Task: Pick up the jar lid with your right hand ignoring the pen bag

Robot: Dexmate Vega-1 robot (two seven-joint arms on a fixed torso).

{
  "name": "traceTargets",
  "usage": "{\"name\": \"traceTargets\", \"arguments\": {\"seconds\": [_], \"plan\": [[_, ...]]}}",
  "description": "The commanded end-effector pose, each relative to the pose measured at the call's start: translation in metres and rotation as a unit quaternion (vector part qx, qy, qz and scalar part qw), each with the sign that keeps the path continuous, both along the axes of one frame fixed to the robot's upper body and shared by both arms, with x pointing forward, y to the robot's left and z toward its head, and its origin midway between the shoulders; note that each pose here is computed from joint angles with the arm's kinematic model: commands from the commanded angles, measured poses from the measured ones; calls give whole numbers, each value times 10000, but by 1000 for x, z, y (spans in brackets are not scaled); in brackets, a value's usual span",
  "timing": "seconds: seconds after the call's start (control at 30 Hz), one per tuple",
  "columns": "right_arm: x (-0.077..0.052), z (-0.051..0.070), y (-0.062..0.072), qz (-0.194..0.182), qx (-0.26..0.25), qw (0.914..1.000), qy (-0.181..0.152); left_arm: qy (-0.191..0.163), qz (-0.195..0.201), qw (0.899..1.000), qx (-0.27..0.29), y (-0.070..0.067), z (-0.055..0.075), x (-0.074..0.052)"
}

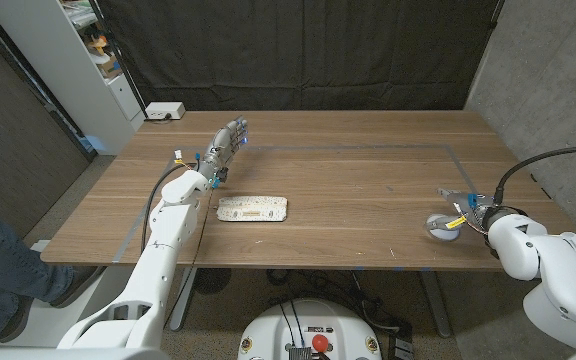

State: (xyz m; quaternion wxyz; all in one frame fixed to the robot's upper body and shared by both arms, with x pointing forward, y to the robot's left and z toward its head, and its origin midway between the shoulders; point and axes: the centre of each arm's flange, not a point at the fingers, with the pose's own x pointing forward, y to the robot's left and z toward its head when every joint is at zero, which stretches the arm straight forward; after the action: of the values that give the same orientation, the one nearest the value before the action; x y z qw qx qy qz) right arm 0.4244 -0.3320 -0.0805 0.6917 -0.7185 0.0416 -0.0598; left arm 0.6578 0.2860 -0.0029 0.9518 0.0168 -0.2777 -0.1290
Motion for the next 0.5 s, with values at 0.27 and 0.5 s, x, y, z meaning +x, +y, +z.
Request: {"name": "traceTargets", "arguments": {"seconds": [0.27, 0.5], "plan": [[12, -18, -1, -314, 15, 9993, 206, 30, -13, 10000, 17, 2, 1, 4], [15, -19, -4, -322, 66, 9991, 252, 34, -10, 10000, 16, 3, 1, 5]]}}
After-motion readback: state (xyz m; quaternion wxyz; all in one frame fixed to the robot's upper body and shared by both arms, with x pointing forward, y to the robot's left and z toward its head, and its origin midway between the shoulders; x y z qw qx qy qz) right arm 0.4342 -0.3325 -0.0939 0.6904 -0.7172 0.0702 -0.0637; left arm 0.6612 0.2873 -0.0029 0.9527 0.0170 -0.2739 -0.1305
